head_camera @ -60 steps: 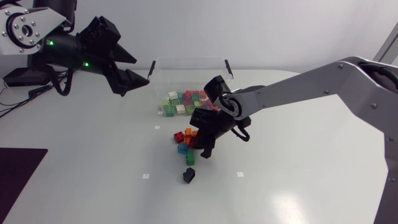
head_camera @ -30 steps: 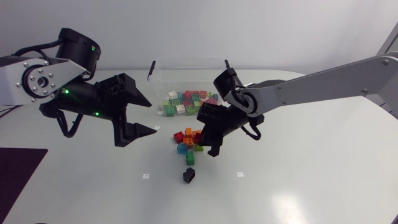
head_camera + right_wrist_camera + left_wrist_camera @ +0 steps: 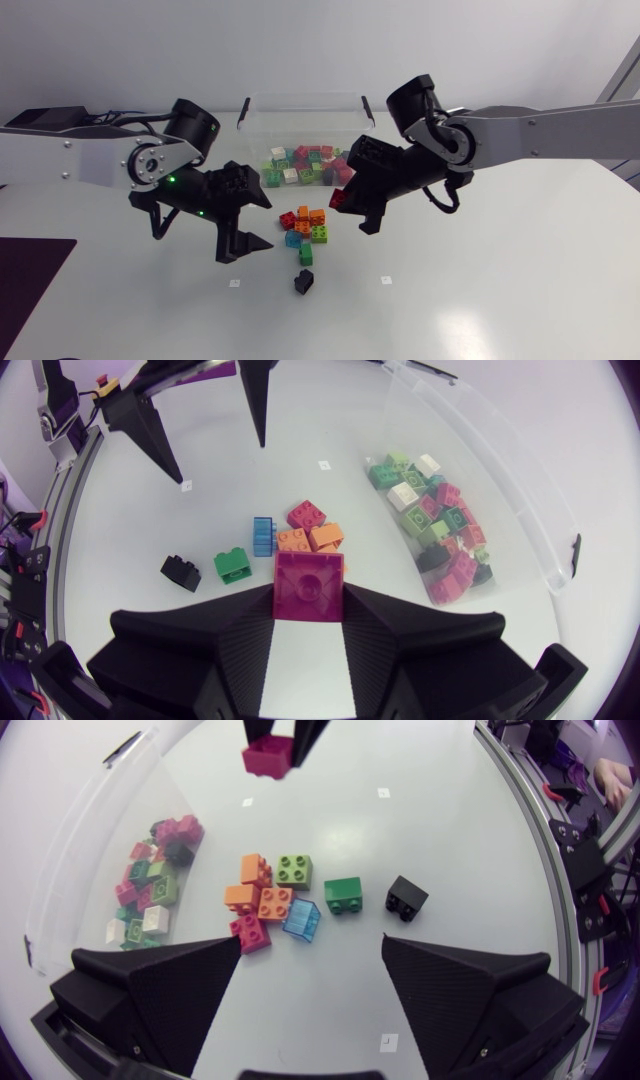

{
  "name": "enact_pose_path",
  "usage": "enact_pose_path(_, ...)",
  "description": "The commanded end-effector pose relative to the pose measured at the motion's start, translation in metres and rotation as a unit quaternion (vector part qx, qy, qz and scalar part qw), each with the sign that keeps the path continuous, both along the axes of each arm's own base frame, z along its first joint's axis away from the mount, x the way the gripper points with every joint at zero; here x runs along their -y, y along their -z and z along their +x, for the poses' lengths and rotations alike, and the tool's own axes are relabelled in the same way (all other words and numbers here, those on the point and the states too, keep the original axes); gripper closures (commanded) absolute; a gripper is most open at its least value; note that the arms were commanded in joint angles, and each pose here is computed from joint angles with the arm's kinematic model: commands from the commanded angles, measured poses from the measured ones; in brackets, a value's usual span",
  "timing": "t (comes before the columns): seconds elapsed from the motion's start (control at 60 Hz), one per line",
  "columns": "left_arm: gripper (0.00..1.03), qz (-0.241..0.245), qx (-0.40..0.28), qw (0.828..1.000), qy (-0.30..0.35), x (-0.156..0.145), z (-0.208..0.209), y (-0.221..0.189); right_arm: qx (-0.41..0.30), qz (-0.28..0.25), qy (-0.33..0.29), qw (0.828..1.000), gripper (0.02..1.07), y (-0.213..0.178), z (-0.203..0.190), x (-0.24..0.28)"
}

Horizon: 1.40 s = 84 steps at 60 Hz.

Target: Place the duplo bricks in the container

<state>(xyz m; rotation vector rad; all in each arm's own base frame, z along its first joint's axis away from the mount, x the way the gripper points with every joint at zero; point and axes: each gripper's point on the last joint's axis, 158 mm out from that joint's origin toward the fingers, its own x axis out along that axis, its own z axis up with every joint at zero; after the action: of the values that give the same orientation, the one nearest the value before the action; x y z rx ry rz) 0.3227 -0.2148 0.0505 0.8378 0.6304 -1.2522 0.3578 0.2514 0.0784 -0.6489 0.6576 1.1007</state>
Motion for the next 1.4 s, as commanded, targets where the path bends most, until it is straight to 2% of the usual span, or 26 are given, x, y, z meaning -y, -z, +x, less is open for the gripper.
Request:
enact_pose_path(0.0, 0.06, 0.01, -0.012, 1.0, 0.027, 0.005, -0.005, 0.02, -0.006, -0.002, -0.003, 1.0, 0.9, -0.001, -0.008, 0.007)
enact_pose_path(0.383, 0.07, 0.028, -0.034, 0.997, 0.061, 0.019, 0.003, 0.059, 0.005, 0.008, 0.009, 1.0, 0.9, -0.019, -0.003, 0.014)
enact_pose_path(0.667, 0.07, 0.03, -0.034, 0.997, 0.068, 0.029, 0.021, 0.071, 0.02, 0.015, 0.014, 1.0, 0.9, -0.042, 0.003, 0.016)
enact_pose_path(0.867, 0.08, 0.035, -0.041, 0.995, 0.085, 0.042, 0.019, 0.083, 0.031, 0.023, 0.023, 0.999, 0.9, -0.057, 0.014, 0.019)
enact_pose_path(1.267, 0.51, 0.041, -0.058, 0.994, 0.089, 0.042, 0.011, 0.086, 0.058, 0.046, 0.045, 0.996, 0.9, -0.087, 0.053, 0.027)
enact_pose_path(1.383, 0.71, 0.044, -0.064, 0.993, 0.093, 0.042, 0.006, 0.087, 0.055, 0.06, 0.054, 0.995, 0.9, -0.088, 0.071, 0.023)
